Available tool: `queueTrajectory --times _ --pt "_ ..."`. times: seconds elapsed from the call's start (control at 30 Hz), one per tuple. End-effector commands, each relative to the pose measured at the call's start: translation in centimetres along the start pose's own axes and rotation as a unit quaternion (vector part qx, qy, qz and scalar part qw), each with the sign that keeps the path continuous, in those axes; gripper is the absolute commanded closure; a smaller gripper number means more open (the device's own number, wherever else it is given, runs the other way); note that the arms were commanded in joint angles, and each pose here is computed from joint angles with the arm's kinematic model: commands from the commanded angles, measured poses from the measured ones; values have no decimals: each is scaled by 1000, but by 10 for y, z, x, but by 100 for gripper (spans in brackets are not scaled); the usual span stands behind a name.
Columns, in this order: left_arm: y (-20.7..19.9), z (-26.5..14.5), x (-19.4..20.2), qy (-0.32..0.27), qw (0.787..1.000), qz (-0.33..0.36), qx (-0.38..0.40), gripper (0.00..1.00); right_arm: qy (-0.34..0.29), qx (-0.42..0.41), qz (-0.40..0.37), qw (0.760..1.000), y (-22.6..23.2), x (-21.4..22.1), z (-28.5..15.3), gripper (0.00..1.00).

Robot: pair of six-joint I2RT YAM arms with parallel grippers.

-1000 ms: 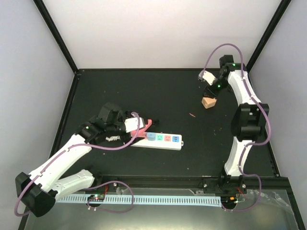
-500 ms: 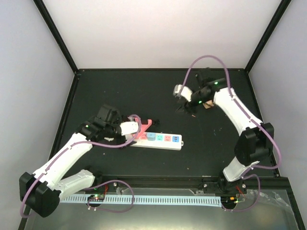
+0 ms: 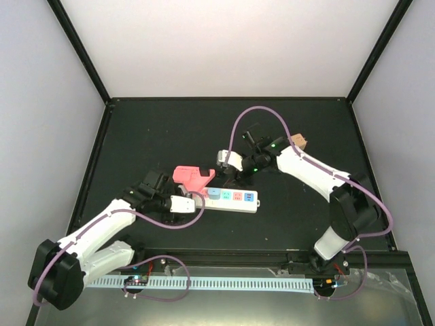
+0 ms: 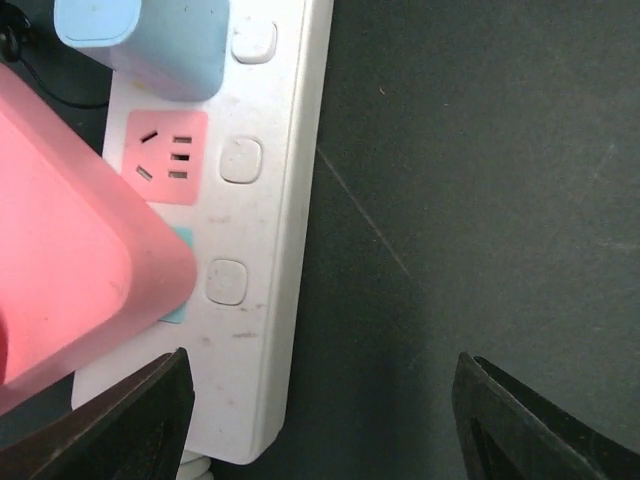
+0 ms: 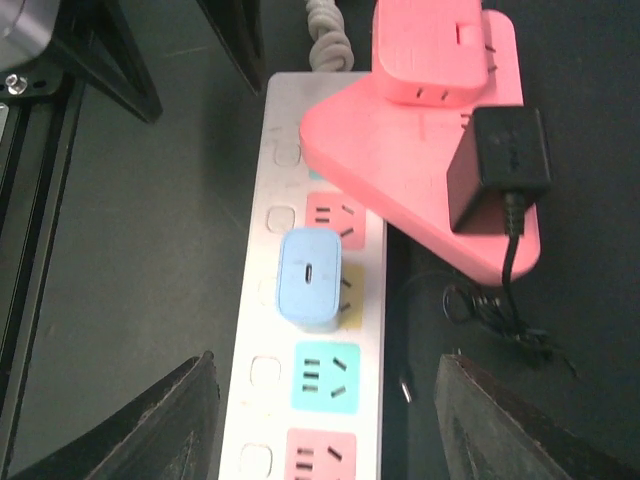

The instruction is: Pull the plug off the socket

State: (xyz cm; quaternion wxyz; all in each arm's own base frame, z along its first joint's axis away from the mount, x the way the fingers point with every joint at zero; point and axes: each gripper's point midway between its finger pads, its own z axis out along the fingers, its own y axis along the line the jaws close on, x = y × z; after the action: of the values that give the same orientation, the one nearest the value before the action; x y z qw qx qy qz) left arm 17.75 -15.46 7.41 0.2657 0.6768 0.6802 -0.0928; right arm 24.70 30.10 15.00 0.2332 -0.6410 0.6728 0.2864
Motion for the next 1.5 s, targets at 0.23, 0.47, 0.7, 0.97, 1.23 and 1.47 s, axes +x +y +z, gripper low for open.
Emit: queueTrajectory --times 0.23,0.47,0.7,0.97,1.23,1.47 --pt "5 16 -26 -48 993 99 -29 38 -17 2 -13 1000 4 -16 45 40" --pt "0 29 -37 -43 992 114 -30 41 10 3 -22 1000 11 -5 72 40" --pt "-3 46 -35 -15 991 131 -36 42 35 25 -31 999 9 10 89 43" --pt "0 57 -29 21 991 123 -39 44 50 45 -45 997 8 18 100 51" --pt "0 61 -22 49 991 122 -40 48 43 45 -47 997 11 13 96 63" --pt "-1 67 -14 76 991 105 -25 63 36 44 -49 997 14 8 89 73"
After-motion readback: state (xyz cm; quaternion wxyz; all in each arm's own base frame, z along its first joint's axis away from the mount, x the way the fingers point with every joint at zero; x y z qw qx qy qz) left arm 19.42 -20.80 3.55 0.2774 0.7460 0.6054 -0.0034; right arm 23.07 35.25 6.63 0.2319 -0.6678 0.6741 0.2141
